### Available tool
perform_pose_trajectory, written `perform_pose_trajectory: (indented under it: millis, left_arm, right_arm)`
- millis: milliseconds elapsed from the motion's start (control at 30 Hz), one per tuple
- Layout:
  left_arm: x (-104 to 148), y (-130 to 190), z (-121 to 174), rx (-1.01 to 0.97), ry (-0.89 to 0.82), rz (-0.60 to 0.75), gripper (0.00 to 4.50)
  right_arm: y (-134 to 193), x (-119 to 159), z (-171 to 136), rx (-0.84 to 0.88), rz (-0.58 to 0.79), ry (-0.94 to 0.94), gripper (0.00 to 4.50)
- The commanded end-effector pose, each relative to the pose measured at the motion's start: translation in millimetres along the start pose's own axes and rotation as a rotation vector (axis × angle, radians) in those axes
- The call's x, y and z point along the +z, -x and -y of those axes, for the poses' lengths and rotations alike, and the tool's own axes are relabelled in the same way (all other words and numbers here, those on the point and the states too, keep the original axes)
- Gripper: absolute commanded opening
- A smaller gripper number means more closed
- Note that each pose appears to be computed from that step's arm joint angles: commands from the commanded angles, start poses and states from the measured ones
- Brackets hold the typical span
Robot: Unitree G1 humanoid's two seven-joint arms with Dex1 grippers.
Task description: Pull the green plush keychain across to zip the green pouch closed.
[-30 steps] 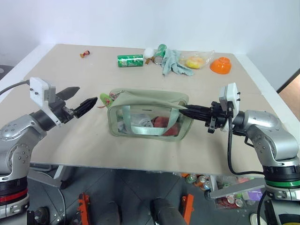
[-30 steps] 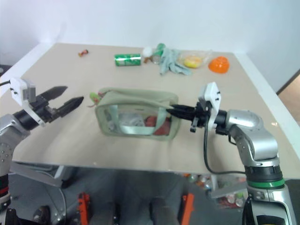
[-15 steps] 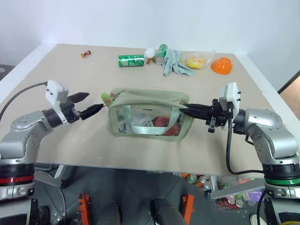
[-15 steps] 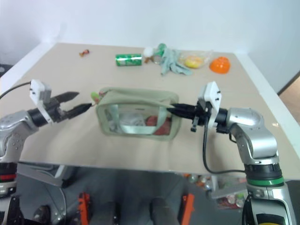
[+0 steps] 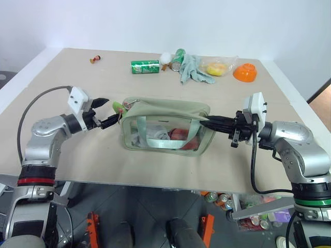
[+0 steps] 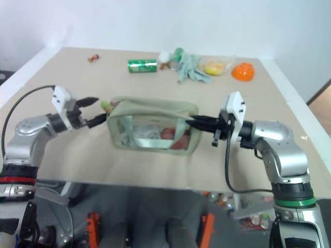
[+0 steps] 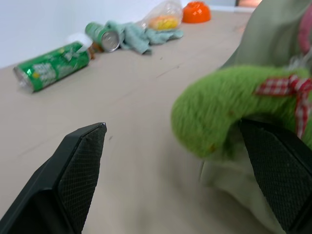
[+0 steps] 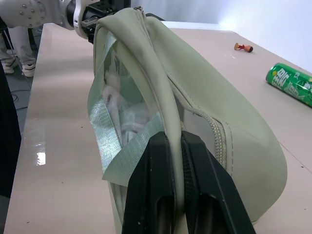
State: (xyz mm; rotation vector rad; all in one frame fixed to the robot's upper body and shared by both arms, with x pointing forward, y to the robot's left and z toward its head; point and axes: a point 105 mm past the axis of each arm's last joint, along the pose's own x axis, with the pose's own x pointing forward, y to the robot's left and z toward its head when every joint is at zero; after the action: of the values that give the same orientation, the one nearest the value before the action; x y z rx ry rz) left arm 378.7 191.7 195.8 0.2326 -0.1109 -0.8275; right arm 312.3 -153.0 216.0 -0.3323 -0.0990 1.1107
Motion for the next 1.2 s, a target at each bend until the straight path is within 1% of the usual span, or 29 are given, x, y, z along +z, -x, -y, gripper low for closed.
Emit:
perform_pose_trajectory:
  millis: [33,67,133,300,367,467,567,667,867,1100,1200]
  left_arm:
    - [18,-7,0,-0.032,-0.065,0.053,4.50]
    - [19,-8,2,-0.044,-0.055,0.063,3.99]
    - [20,-10,4,-0.063,-0.049,0.074,3.42]
    - [23,-8,2,-0.052,-0.036,0.090,1.70]
    - [29,-6,-1,-0.030,-0.009,0.122,0.97]
    - [42,1,-10,0.024,0.028,0.178,0.05]
    - [55,7,-14,0.059,0.052,0.228,0.01]
    - [68,5,-9,0.050,0.054,0.260,0.01]
    - [97,-17,20,-0.074,0.008,0.310,0.01]
    - [116,-42,49,-0.215,-0.030,0.330,0.01]
    - [118,-51,56,-0.258,-0.049,0.326,0.01]
  right_arm:
    - [6,10,5,-0.028,0.005,0.049,0.06]
    - [5,10,5,-0.027,0.005,0.050,0.00]
    - [5,10,5,-0.025,0.006,0.052,0.00]
    - [4,10,5,-0.025,0.007,0.055,0.00]
    - [5,10,5,-0.025,0.005,0.057,0.00]
    - [5,10,5,-0.025,0.004,0.057,0.00]
    - [5,10,6,-0.027,0.002,0.058,0.00]
    - [6,9,6,-0.024,-0.004,0.059,0.00]
    - [7,9,9,-0.022,-0.009,0.063,0.00]
    - [7,8,9,-0.018,-0.014,0.066,0.00]
    - [7,8,8,-0.018,-0.015,0.066,0.00]
